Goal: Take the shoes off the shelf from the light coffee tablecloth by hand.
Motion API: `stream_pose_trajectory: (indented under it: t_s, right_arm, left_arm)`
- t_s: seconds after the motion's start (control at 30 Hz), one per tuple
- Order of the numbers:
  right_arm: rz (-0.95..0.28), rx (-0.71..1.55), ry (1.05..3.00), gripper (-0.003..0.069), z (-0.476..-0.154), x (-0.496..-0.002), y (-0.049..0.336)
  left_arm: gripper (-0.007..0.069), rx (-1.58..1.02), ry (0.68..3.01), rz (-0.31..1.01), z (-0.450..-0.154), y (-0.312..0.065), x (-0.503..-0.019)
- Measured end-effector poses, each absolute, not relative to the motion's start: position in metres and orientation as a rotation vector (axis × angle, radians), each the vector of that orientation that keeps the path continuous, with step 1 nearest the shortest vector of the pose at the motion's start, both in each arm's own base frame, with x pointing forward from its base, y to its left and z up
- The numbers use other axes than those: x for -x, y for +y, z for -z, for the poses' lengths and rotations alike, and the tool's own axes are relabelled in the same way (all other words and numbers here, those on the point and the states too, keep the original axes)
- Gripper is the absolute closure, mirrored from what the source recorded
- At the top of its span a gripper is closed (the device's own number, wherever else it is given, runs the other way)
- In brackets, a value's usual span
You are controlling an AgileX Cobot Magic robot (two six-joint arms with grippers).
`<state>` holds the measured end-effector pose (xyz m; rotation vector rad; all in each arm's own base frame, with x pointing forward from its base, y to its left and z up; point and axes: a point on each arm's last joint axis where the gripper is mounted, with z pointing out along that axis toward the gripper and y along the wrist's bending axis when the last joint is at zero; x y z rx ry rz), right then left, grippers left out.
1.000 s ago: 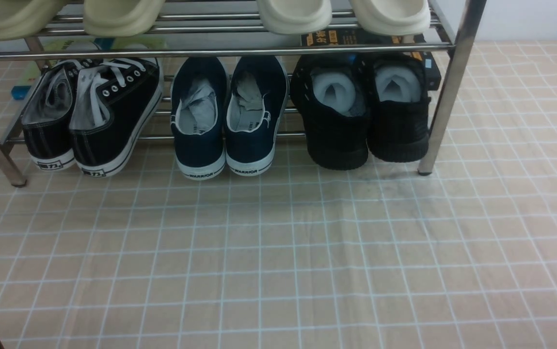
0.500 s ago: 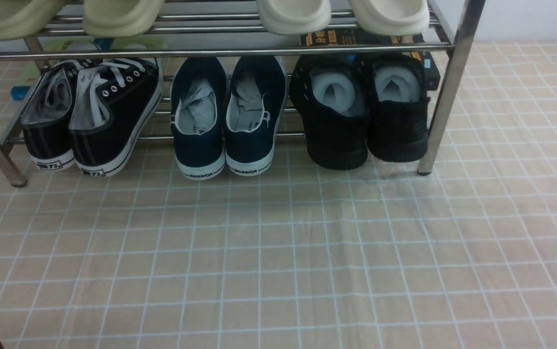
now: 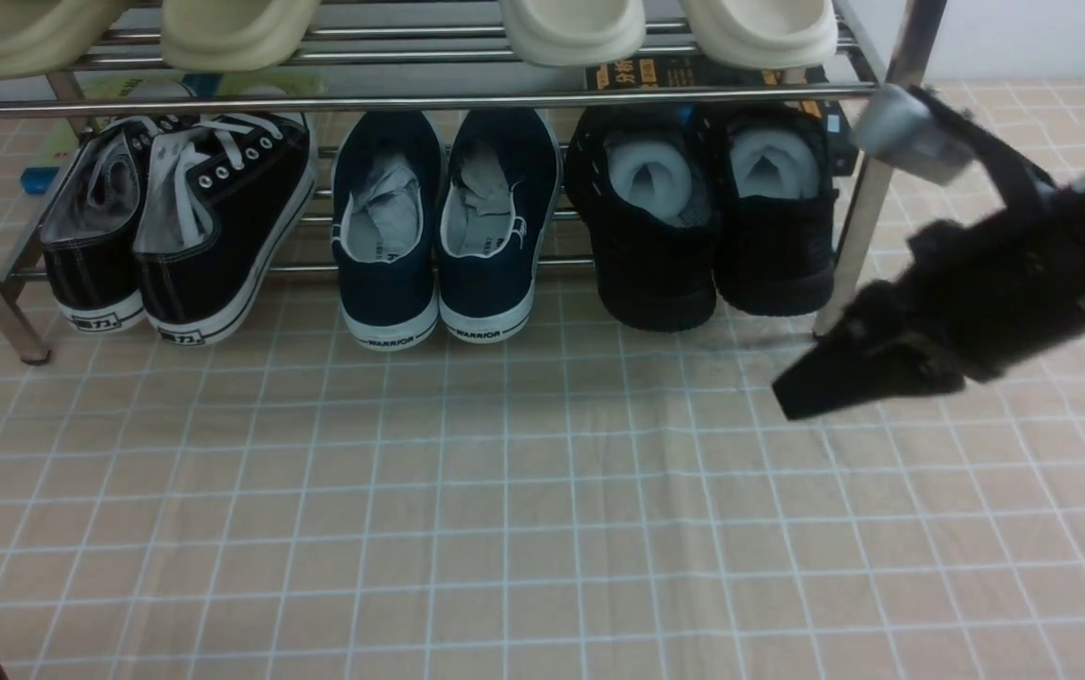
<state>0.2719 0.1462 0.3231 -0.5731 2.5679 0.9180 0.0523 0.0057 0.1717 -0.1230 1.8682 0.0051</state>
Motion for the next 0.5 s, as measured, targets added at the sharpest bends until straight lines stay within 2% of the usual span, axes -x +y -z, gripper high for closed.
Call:
stream_pose_trajectory:
  t_s: [0.03,0.07,0.1,0.2,0.23,0.33,0.5]
  right_arm:
    - [-0.844,0.605,2.568,0.0643,-0.329,-0.281,0.155]
    - [-0.847,0.594,2.579,0.0643,-0.327,-0.282,0.156]
    - [-0.731,0.640,2.577,0.0620,-0.332,-0.296,0.169]
    - [-0.581,0.658,2.561,0.0556,-0.340,-0.316,0.191]
    - [-0.569,0.668,2.556,0.0550,-0.340,-0.317,0.193]
    - [-0.426,0.700,2.512,0.0440,-0.341,-0.340,0.218]
    - [-0.298,0.704,2.435,0.0258,-0.327,-0.378,0.244]
  left_arm:
    - [0.0386,0.123,1.868,-0.005,-0.172,0.006,-0.052]
    - [0.0386,0.123,1.868,-0.005,-0.172,0.006,-0.052]
    - [0.0386,0.123,1.868,-0.005,-0.172,0.006,-0.052]
    - [0.0386,0.123,1.868,-0.005,-0.172,0.006,-0.052]
    - [0.0386,0.123,1.868,-0.005,-0.172,0.006,-0.052]
    - [0.0386,0.123,1.868,-0.005,-0.172,0.006,-0.052]
    - [0.0386,0.123,1.868,-0.005,-0.172,0.006,-0.052]
